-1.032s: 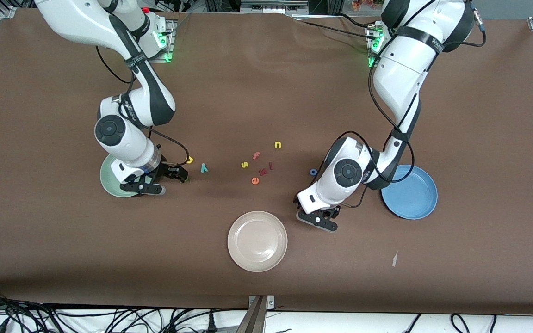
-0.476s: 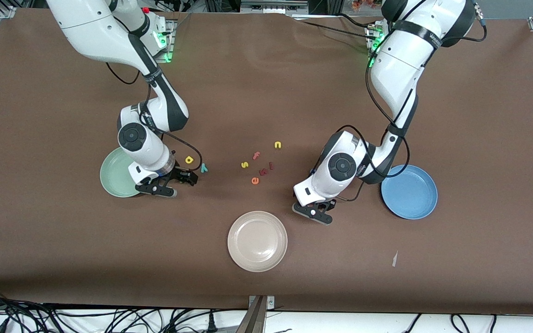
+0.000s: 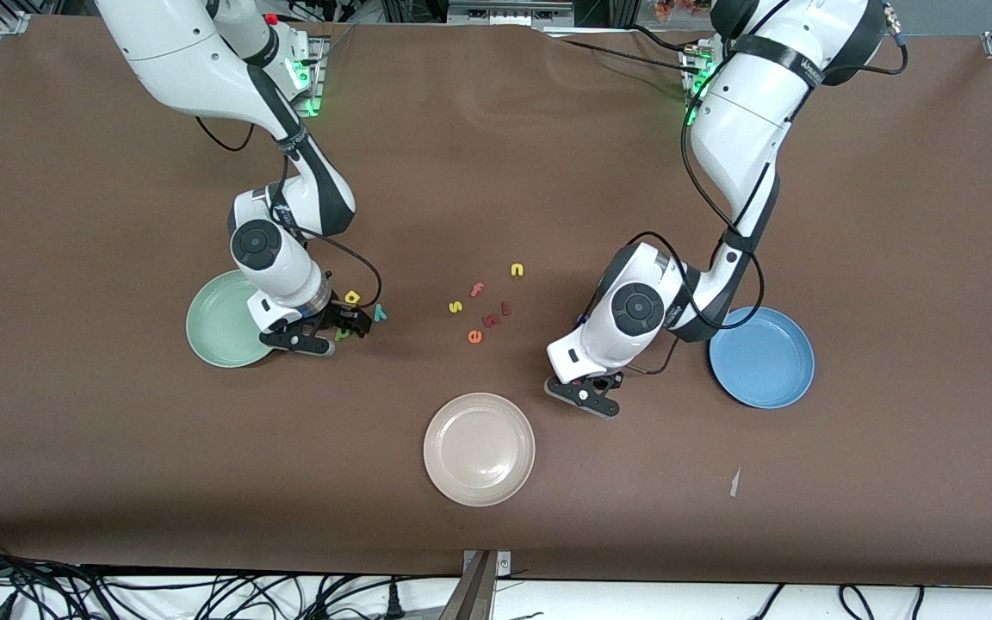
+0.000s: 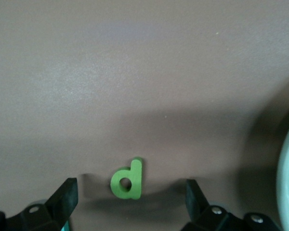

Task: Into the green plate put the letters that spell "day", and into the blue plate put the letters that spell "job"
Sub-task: 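Grasp the green letter with the right gripper while the left gripper grasps the red letter, then drop the green letter on the green plate while the left gripper drops red on blue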

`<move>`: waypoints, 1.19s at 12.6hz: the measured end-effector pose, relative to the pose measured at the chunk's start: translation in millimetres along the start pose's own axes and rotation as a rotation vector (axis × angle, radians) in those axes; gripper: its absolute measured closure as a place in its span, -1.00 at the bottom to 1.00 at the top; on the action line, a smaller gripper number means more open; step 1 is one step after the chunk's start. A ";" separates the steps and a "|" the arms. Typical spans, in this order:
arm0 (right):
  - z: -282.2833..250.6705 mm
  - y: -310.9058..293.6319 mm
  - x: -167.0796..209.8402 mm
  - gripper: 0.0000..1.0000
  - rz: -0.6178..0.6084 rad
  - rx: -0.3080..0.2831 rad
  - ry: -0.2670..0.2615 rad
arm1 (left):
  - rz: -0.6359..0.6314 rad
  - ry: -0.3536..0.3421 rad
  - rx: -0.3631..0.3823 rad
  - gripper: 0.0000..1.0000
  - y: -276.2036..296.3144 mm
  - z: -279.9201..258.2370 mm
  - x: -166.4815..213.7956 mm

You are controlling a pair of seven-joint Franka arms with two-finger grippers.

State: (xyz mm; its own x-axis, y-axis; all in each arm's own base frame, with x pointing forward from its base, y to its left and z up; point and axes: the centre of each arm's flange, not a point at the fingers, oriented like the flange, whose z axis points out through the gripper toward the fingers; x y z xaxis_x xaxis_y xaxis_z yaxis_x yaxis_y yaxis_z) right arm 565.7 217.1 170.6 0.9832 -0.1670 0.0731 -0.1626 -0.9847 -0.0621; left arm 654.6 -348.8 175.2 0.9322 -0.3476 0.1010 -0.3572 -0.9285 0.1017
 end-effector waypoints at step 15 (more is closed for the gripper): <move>-4.3 4.5 2.2 0.08 0.003 -0.007 0.016 | 0.268 -0.331 0.146 0.30 -213.6 -144.8 -48.9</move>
State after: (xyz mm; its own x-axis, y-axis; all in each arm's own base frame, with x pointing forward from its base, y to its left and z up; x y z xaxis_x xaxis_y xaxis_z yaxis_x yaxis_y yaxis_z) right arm 566.7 212.1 174.8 0.9813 -0.1711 0.0887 -0.1666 -0.9844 -0.0557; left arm 676.9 -114.5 291.9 0.7849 -0.5794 -0.2198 -0.5988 -0.8004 -0.0282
